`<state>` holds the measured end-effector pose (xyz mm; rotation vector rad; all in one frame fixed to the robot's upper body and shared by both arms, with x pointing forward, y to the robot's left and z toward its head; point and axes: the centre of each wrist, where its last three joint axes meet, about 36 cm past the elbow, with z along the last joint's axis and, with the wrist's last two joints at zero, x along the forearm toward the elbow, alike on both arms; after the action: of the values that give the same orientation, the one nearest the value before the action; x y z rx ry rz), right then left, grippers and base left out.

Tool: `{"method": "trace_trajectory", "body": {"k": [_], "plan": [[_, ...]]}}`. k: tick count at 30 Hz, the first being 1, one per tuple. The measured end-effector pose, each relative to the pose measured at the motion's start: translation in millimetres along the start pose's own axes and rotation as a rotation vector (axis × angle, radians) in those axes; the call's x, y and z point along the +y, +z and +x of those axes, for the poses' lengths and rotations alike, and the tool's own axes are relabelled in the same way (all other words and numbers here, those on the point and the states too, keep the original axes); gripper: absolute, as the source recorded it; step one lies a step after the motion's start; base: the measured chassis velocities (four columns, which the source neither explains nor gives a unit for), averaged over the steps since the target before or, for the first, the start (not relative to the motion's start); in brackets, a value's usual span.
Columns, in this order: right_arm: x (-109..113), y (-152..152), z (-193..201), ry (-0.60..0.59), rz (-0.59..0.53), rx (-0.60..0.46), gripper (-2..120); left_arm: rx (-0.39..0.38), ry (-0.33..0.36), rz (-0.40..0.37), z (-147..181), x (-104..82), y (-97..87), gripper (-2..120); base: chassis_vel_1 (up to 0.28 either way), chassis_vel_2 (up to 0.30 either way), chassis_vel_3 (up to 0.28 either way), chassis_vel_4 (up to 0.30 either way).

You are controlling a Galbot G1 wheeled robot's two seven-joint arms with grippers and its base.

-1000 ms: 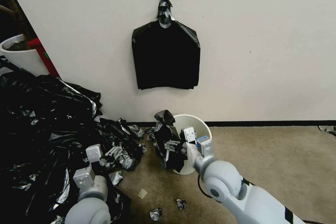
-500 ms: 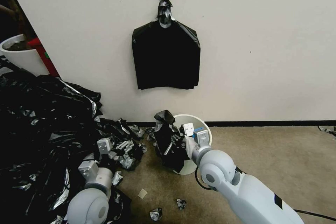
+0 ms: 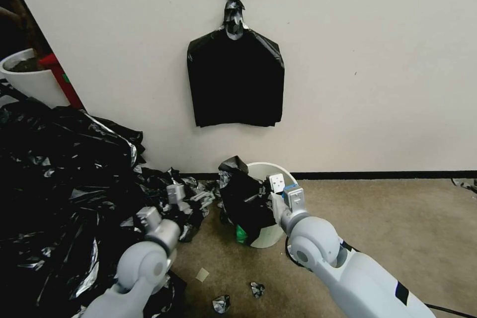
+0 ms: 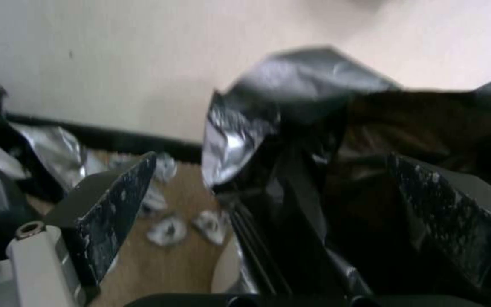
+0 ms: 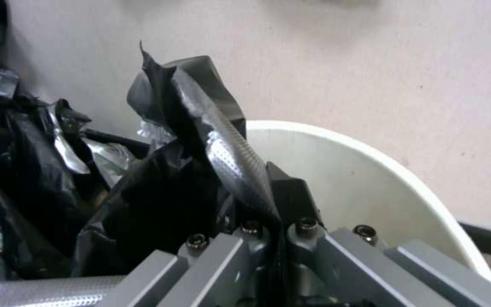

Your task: Place a trash bag onto the trash bin.

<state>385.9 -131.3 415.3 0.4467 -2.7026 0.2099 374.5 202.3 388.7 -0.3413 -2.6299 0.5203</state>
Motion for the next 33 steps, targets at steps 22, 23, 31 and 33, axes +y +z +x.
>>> {"method": "trace_trajectory", "body": {"k": [22, 23, 31, 33], "plan": [[13.7, -0.2, -1.8, -0.008, 0.007, -0.022, 0, 0.266, -0.115, -0.060, -59.8, -59.7, 22.8, 61, 0.000, 0.000, 0.000, 0.000], [13.4, 0.2, -1.8, -0.010, 0.012, -0.024, 0, 0.285, -0.113, -0.053, -60.6, -58.9, 22.7, 56, 0.000, 0.000, 0.000, 0.000], [10.3, 3.5, -1.1, -0.015, 0.033, -0.044, 0, 0.341, -0.119, -0.030, -63.5, -50.2, 19.4, 29, 0.000, 0.000, 0.000, 0.000], [7.3, 4.0, -0.5, -0.010, 0.038, -0.055, 0, 0.341, -0.135, -0.059, -61.1, -45.1, 19.1, 19, 0.000, 0.000, 0.000, 0.000]]}}
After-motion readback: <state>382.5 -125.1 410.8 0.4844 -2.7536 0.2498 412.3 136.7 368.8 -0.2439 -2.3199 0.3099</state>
